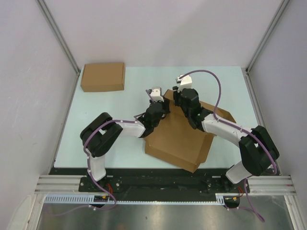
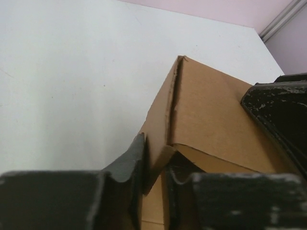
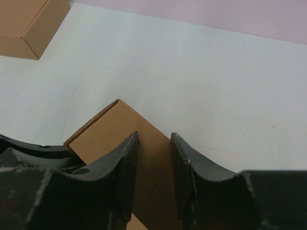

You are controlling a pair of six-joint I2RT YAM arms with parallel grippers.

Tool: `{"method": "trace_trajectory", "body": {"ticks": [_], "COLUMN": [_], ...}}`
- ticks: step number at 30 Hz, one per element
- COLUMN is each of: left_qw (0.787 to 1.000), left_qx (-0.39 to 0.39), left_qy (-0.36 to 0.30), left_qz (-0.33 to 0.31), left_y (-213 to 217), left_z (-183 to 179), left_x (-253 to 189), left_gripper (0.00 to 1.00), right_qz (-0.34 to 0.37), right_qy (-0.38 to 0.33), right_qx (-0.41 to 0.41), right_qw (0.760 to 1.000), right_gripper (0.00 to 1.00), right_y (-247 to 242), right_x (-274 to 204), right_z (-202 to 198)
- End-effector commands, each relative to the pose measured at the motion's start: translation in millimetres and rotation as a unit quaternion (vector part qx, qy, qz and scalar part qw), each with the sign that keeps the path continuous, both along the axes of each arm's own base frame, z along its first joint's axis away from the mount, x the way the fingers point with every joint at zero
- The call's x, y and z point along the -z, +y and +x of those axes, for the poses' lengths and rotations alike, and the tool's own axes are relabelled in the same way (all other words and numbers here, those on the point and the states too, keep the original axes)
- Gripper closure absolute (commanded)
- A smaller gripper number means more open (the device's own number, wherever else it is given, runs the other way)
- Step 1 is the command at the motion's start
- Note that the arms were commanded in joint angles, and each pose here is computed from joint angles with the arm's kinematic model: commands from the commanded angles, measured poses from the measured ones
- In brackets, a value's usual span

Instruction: Fold the paper box

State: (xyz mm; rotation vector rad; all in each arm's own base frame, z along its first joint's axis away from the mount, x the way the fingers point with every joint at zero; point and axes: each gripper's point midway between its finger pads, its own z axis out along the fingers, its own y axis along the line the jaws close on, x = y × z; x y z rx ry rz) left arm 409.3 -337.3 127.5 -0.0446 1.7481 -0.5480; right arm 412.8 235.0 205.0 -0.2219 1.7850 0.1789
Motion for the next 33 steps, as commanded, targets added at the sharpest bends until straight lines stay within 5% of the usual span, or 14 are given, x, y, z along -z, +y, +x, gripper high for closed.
{"method": "trace_trajectory", "body": {"ticks": [1,3,9,13,16,27,30,31,33], "left_qw": [0.998,0.998,0.998,0.999,0.999,0.999,0.995,0.990,0.981], "left_qx": [0.012,0.010,0.004,0.010,0.005,-0.016,0.019,0.040,0.070], "left_qy": [0.056,0.060,0.057,0.045,0.033,-0.013,-0.074,-0.104,-0.151], "left_qz": [-0.007,-0.002,-0.002,0.014,0.016,0.045,0.060,0.088,0.101], "left_y": [-13,-12,-6,2,14,70,69,66,56], "left_z": [-7,-8,-10,-16,-23,-58,-64,-65,-67], "left_x": [35,39,41,34,23,-44,-80,-88,-106], "left_gripper": [0.89,1.00,1.00,0.68,0.56,0.47,0.22,0.06,0.00], "right_qz": [-0.027,-0.026,-0.032,-0.035,-0.034,-0.035,-0.033,-0.031,-0.029], "right_qy": [0.037,0.036,0.040,0.047,0.045,0.042,0.044,0.043,0.044], "right_qx": [-0.004,-0.005,-0.004,0.004,0.006,0.006,0.004,0.003,0.003], "right_qw": [0.999,0.999,0.999,0.998,0.998,0.999,0.998,0.999,0.999], "right_gripper": [0.62,0.62,0.62,0.62,0.63,0.63,0.62,0.63,0.63], "right_y": [-6,-5,-5,-8,-10,-12,-12,-12,-12], "right_x": [24,23,26,32,33,34,34,33,33], "right_z": [-13,-14,-15,-17,-17,-24,-24,-25,-25]}}
